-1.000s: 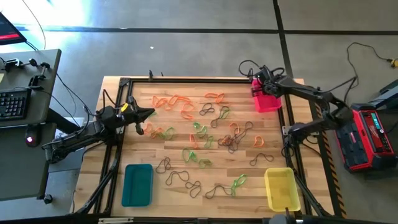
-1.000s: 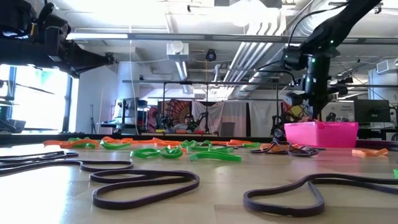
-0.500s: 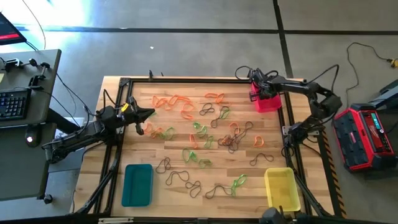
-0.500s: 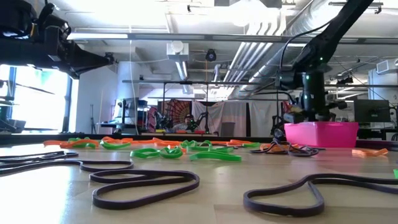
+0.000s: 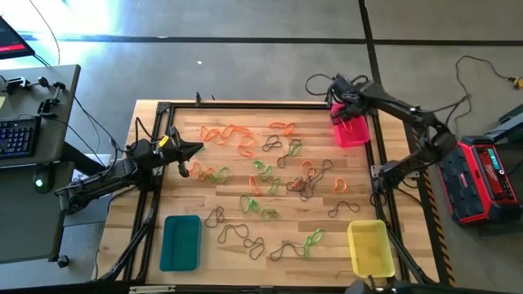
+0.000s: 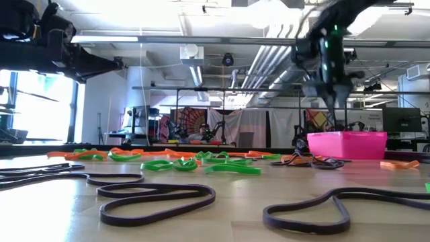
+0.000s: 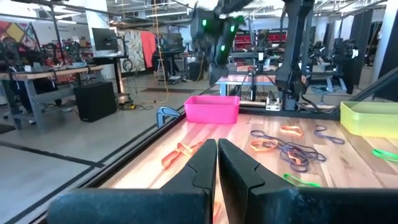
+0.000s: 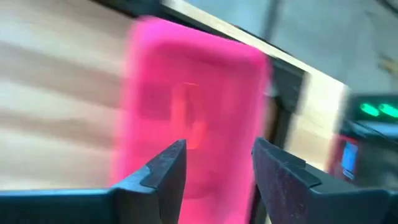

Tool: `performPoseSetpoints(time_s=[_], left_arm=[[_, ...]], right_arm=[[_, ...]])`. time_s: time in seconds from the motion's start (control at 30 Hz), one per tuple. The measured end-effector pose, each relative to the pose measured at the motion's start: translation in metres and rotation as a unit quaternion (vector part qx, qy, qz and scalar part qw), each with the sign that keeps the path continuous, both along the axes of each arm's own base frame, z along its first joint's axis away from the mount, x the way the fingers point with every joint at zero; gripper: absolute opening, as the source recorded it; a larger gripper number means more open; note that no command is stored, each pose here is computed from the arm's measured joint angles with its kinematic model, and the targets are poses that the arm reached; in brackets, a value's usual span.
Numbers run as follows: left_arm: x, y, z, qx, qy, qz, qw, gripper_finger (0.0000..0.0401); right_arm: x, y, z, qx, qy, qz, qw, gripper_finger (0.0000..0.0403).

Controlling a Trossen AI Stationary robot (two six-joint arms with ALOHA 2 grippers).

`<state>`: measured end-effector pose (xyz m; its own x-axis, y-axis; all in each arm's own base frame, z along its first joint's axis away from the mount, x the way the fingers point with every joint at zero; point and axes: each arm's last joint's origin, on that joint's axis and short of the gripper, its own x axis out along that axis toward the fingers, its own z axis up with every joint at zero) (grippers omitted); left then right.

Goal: Sort rubber bands into baskets
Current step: Put the orange rubber band into the red bin

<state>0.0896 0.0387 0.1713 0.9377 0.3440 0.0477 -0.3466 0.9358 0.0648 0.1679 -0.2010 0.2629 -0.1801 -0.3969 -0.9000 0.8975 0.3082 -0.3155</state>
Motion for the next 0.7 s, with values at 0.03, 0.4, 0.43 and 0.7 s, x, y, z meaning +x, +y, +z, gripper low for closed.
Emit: performPoseSetpoints(time_s=[0.03, 0.4, 0.43, 0.7], left_arm=[[0.0, 0.0, 0.0, 0.002, 0.001, 0.0, 1.0, 0.001], [0.0, 0.001, 0.0, 0.006, 0.002, 0.014, 1.0, 0.001], [0.0, 0.001, 0.0, 0.006, 0.002, 0.015, 1.0, 0.001], [0.0, 0.001, 0.0, -0.003, 0.0, 0.015, 1.0, 0.001]], right_arm=[[0.005, 0.003, 0.008, 0.007, -0.023, 0.025, 0.999, 0.0172], [0.066, 0.054, 0.008, 0.071, -0.179, 0.307, 0.932, 0.0172], [0.072, 0.059, 0.003, 0.07, -0.183, 0.321, 0.927, 0.0172], [0.115, 0.07, -0.043, 0.037, -0.235, 0.354, 0.904, 0.0172]])
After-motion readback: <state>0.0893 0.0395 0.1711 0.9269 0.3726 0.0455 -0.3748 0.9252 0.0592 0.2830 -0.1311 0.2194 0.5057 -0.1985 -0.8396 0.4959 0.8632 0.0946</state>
